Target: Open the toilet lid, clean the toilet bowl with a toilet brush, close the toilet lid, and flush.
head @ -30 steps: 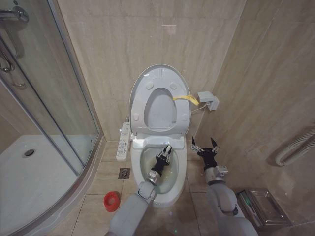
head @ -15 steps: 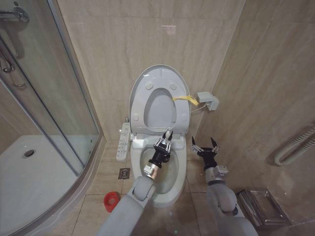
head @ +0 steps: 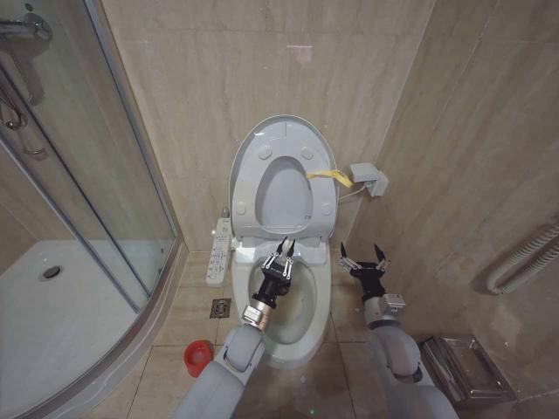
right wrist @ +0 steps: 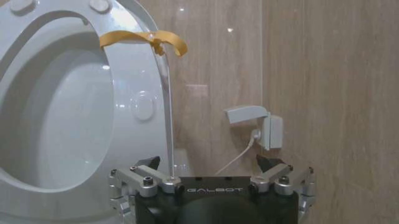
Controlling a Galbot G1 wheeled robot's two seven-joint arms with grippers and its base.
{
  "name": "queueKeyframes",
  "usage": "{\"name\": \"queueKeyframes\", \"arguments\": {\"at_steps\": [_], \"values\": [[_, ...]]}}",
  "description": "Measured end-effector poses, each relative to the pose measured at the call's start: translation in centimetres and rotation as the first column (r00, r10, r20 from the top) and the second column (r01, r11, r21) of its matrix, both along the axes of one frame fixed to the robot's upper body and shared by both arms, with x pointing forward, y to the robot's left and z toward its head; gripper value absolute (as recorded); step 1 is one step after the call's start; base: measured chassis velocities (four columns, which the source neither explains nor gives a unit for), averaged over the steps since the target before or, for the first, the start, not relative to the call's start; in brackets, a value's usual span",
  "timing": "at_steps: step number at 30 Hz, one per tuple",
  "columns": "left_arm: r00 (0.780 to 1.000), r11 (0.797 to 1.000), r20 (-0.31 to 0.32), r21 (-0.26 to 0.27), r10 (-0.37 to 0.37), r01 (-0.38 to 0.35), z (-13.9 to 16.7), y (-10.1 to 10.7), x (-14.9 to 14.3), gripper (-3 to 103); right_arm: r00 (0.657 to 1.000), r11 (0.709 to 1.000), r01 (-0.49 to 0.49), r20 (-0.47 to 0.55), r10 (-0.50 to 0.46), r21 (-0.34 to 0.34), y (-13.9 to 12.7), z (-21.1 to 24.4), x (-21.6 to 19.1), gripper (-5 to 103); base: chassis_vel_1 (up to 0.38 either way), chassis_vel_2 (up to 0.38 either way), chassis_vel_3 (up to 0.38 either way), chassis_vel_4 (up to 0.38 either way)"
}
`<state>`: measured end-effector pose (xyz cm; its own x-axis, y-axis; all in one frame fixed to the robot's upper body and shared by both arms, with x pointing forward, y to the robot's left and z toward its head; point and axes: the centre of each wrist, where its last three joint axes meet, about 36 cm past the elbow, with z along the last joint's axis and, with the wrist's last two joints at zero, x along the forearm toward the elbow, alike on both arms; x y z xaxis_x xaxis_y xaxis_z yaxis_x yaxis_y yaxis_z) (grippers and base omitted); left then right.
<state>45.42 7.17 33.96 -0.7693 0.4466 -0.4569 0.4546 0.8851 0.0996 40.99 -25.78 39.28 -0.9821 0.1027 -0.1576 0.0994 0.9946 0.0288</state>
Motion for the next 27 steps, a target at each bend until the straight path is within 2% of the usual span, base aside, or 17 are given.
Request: {"name": "queueKeyframes", "arguments": {"at_steps": [8, 11, 14, 19, 20, 22, 25, 26, 27], "values": [[1.000, 1.000, 0.015, -0.019, 0.014, -0.014, 1.1, 0.5, -0.3, 21, 1.000, 1.000, 0.000, 0.000, 0.000, 0.000, 0.0, 0.0, 0.0, 100, 0.000, 0.000, 0.000, 0.000], [0.998, 0.998, 0.027, -0.046, 0.053, -0.052, 2.8, 1.9, -0.6, 21, 1.000, 1.000, 0.000, 0.000, 0.000, 0.000, 0.0, 0.0, 0.0, 100, 0.000, 0.000, 0.000, 0.000], [0.997, 0.997, 0.037, -0.057, 0.062, -0.060, 3.7, 2.8, -1.5, 21, 1.000, 1.000, 0.000, 0.000, 0.000, 0.000, 0.0, 0.0, 0.0, 100, 0.000, 0.000, 0.000, 0.000], [0.994, 0.989, 0.023, -0.111, 0.103, -0.100, 5.6, 5.0, -7.2, 21, 1.000, 1.000, 0.000, 0.000, 0.000, 0.000, 0.0, 0.0, 0.0, 100, 0.000, 0.000, 0.000, 0.000], [0.994, 0.989, 0.023, -0.111, 0.103, -0.100, 5.6, 5.0, -7.2, 21, 1.000, 1.000, 0.000, 0.000, 0.000, 0.000, 0.0, 0.0, 0.0, 100, 0.000, 0.000, 0.000, 0.000], [0.992, 0.985, 0.014, -0.122, 0.123, -0.121, 6.0, 5.6, -9.2, 21, 1.000, 1.000, 0.000, 0.000, 0.000, 0.000, 0.0, 0.0, 0.0, 100, 0.000, 0.000, 0.000, 0.000], [0.980, 0.975, 0.023, -0.112, 0.197, -0.194, 6.9, 7.4, -12.2, 21, 1.000, 1.000, 0.000, 0.000, 0.000, 0.000, 0.0, 0.0, 0.0, 100, 0.000, 0.000, 0.000, 0.000], [0.980, 0.975, 0.023, -0.112, 0.197, -0.194, 6.9, 7.4, -12.2, 21, 1.000, 1.000, 0.000, 0.000, 0.000, 0.000, 0.0, 0.0, 0.0, 100, 0.000, 0.000, 0.000, 0.000], [0.971, 0.967, 0.033, -0.105, 0.238, -0.233, 7.4, 8.1, -13.3, 21, 1.000, 1.000, 0.000, 0.000, 0.000, 0.000, 0.0, 0.0, 0.0, 100, 0.000, 0.000, 0.000, 0.000]]}}
